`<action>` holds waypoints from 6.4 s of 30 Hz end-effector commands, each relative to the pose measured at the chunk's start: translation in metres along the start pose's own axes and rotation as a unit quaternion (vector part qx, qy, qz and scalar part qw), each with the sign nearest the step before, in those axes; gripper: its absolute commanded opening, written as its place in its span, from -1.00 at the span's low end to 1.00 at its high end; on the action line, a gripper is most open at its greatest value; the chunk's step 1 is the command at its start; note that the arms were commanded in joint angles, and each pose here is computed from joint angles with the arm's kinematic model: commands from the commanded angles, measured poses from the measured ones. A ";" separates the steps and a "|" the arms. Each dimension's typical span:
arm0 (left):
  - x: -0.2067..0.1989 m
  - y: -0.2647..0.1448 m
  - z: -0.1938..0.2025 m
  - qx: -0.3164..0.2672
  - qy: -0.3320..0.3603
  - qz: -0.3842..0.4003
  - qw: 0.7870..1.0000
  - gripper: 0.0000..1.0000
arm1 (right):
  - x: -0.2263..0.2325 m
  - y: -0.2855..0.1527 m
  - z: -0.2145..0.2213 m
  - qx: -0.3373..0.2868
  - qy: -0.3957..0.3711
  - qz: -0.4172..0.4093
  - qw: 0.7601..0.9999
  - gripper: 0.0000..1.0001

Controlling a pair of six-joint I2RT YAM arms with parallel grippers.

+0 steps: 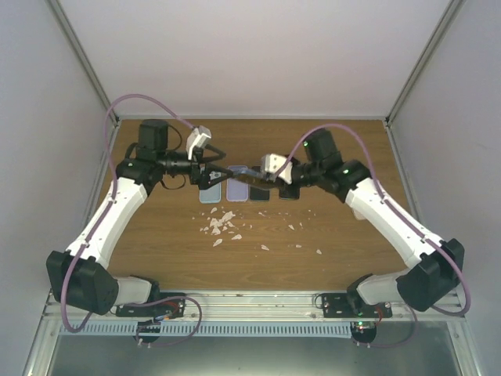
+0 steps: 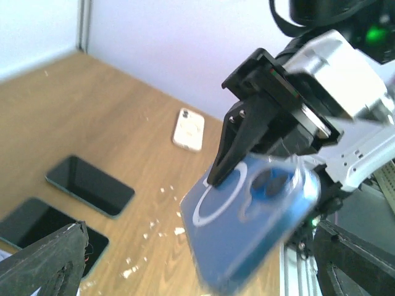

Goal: Take the phone out of the phone case
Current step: Pick up the phone at the center of the board, then remove the phone case from the phone.

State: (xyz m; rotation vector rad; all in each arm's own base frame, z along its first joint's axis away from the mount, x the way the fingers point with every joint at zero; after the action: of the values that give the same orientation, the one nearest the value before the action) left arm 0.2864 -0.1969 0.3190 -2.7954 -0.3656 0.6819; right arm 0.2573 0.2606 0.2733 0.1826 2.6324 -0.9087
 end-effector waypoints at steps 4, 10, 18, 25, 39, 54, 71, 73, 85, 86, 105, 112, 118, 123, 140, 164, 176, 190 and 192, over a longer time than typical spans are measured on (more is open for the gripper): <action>-0.036 -0.031 -0.055 -0.081 0.121 0.020 0.989 0.98 | -0.032 -0.067 -0.063 -0.188 0.112 -0.030 0.975 -0.99; -0.062 -0.041 -0.065 -0.094 0.154 0.047 0.982 0.98 | -0.040 -0.093 -0.076 -0.253 0.168 -0.067 0.950 -0.99; -0.071 -0.042 -0.063 -0.102 0.127 0.060 0.985 0.89 | -0.033 -0.101 -0.081 -0.299 0.234 -0.128 0.916 -0.99; -0.073 -0.038 -0.069 -0.116 0.071 0.094 0.986 0.62 | -0.028 -0.099 -0.077 -0.314 0.281 -0.149 0.894 -0.99; -0.086 -0.016 -0.083 -0.104 0.052 0.144 0.983 -0.09 | -0.013 -0.094 -0.065 -0.310 0.303 -0.156 0.887 -0.99; -0.082 -0.003 -0.085 -0.095 0.042 0.156 0.982 -0.37 | -0.013 -0.093 -0.063 -0.306 0.306 -0.150 0.889 -0.99; -0.087 0.043 -0.030 -0.047 0.015 0.190 0.981 -0.35 | -0.066 -0.121 -0.079 -0.366 0.393 -0.114 0.836 -0.99; -0.088 0.047 -0.029 -0.044 0.014 0.192 0.980 -0.36 | -0.067 -0.121 -0.079 -0.367 0.395 -0.110 0.835 -0.99; -0.075 0.058 -0.036 -0.056 -0.013 0.175 0.983 -0.46 | -0.064 -0.124 -0.081 -0.372 0.394 -0.112 0.833 -0.99; -0.074 0.059 -0.036 -0.056 -0.016 0.173 0.983 -0.47 | -0.065 -0.124 -0.081 -0.372 0.395 -0.111 0.833 -0.99; -0.078 0.059 -0.041 -0.059 -0.016 0.192 0.980 -0.35 | -0.060 -0.120 -0.075 -0.365 0.393 -0.107 0.837 -0.99; -0.078 0.059 -0.039 -0.059 -0.022 0.195 0.979 -0.37 | -0.059 -0.119 -0.074 -0.362 0.393 -0.106 0.838 -0.99; -0.066 0.065 -0.036 -0.058 -0.031 0.166 0.984 -0.48 | -0.057 -0.122 -0.076 -0.366 0.390 -0.111 0.838 -0.99; -0.053 0.068 -0.031 -0.055 -0.038 0.134 0.989 -0.56 | -0.054 -0.125 -0.079 -0.373 0.388 -0.121 0.834 -0.99; -0.009 0.073 -0.016 -0.052 -0.081 0.053 0.994 -0.73 | -0.039 -0.137 -0.085 -0.405 0.387 -0.152 0.814 -0.99; 0.002 0.072 -0.021 -0.061 -0.096 0.061 0.992 -0.42 | -0.030 -0.140 -0.093 -0.407 0.361 -0.161 0.823 -0.99; -0.079 0.009 -0.079 -0.148 0.045 0.155 0.976 0.46 | -0.053 -0.132 -0.079 -0.392 0.375 -0.117 0.832 -0.99; -0.087 0.050 -0.084 -0.141 0.006 0.153 0.978 0.33 | -0.058 -0.136 -0.083 -0.404 0.373 -0.113 0.828 -0.99; -0.087 0.054 -0.083 -0.141 0.000 0.153 0.978 0.24 | -0.058 -0.135 -0.082 -0.405 0.374 -0.114 0.827 -0.99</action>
State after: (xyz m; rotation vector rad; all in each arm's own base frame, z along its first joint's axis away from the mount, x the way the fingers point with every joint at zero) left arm 0.2551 -0.2819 0.4031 -3.1250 0.0071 0.7617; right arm 0.2583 0.2093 0.4087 -0.0396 3.6445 0.3321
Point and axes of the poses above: each gripper's point midway between its finger pads, its own y axis out along the fingers, its own x axis along the line the jaws close on, z = x × y, the point moved 3 cm from there along -y, back along the fingers, and after that the axes turned 3 degrees about -y, right-handed, at the moved point
